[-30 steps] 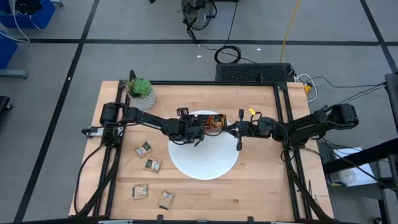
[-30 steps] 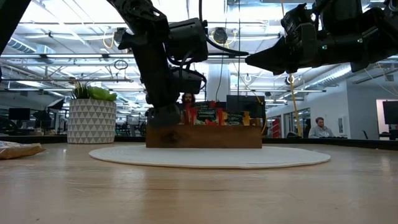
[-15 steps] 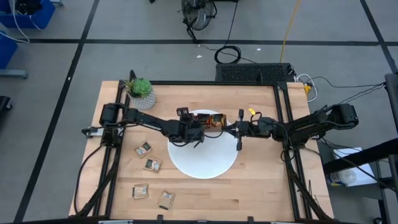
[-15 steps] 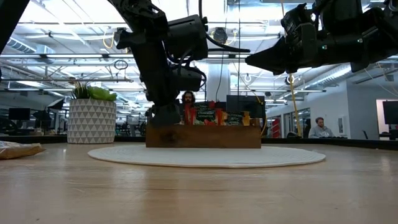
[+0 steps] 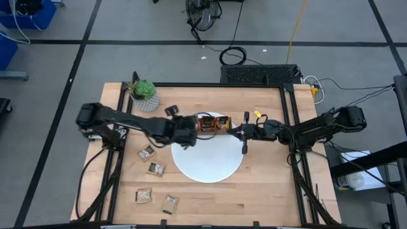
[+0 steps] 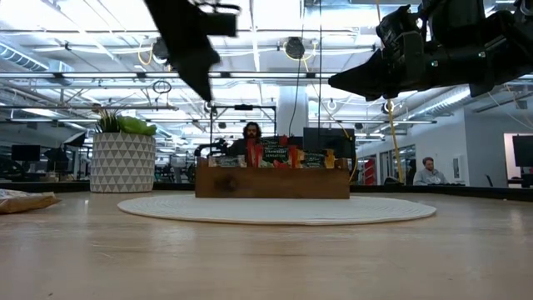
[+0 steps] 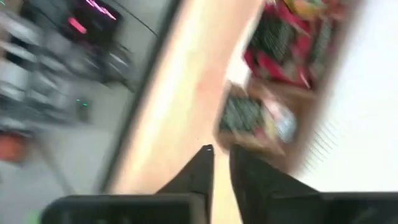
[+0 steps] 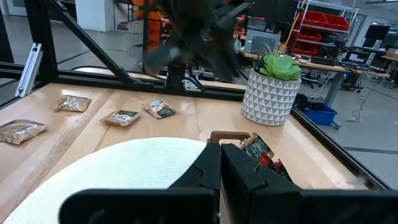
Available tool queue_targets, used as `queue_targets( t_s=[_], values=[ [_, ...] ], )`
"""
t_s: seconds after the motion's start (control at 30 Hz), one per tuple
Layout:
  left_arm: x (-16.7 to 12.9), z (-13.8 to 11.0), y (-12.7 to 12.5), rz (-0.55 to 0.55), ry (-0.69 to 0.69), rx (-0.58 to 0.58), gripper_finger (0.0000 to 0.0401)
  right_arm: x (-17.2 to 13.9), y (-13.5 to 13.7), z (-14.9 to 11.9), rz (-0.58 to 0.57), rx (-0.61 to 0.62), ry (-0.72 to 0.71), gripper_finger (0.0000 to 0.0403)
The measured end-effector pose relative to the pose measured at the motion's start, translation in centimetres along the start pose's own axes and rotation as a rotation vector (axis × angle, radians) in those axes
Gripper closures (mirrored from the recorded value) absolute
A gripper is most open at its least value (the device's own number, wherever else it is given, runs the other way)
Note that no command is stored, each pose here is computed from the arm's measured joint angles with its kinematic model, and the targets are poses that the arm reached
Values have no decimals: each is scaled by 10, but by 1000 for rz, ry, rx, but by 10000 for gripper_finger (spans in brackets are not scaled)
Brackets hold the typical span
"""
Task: Pick & Place Tea
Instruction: Put the brown tea bag into the left section of the wooden organizer
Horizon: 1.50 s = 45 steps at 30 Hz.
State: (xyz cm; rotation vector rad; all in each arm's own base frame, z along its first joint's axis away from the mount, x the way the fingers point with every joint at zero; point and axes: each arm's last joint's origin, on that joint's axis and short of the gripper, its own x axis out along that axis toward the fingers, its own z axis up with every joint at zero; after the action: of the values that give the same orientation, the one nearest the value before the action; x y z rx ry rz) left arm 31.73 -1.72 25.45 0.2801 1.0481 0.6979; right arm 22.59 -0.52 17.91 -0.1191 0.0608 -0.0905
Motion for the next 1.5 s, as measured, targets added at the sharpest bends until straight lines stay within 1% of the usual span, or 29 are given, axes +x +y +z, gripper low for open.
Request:
queue_targets(
  t_s=[0.13, 0.2, 0.23, 0.3, 0.37, 0.5, 0.57, 0.7, 0.83, 0.93, 1.0, 1.1, 1.27, 1.37, 1.43, 1.5],
  values=[
    [-27, -19, 17, -182, 147, -137, 284, 0, 0, 0, 2, -2, -1, 403],
    [-38, -30, 16, -262, 255, -184, 248, 0, 0, 0, 3, -3, -1, 403],
    [-43, -35, 15, -285, 308, -198, 230, 0, 0, 0, 4, -3, -1, 403],
    [-51, -45, 10, -285, 382, -219, 198, 0, 0, 0, 4, -9, -2, 403],
    [-56, -54, 3, -275, 412, -227, 172, 0, 0, 0, 4, -18, -1, 403],
    [-51, -79, -13, -221, 492, -282, 134, 0, 0, 0, 5, -18, 4, 403],
    [-47, -94, -18, -219, 549, -304, 121, 0, 0, 0, 6, -14, 3, 403],
    [-30, -126, -33, -289, 726, -300, 110, 0, 0, 0, 8, -8, 3, 403],
    [-12, -157, -30, -222, 867, -268, 113, 0, 0, 0, 8, -3, 0, 403],
    [-2, -172, -24, -226, 917, -257, 116, 0, 0, 0, 8, 1, -4, 403],
    [4, -180, -20, -251, 933, -254, 114, 0, 0, 0, 8, 1, -4, 403],
    [11, -187, -12, -294, 928, -291, 115, 0, 1, 0, 9, 1, -4, 403],
    [22, -196, -7, -459, 901, -380, 116, 0, 1, 0, 9, 1, -4, 403],
    [27, -202, -6, -529, 897, -413, 116, 0, 1, 0, 9, 1, -4, 403],
    [31, -207, -6, -552, 911, -425, 117, 0, 1, 0, 9, 1, -4, 403],
    [34, -212, -6, -550, 929, -436, 116, 0, 1, 0, 9, 1, -4, 403]
  ],
)
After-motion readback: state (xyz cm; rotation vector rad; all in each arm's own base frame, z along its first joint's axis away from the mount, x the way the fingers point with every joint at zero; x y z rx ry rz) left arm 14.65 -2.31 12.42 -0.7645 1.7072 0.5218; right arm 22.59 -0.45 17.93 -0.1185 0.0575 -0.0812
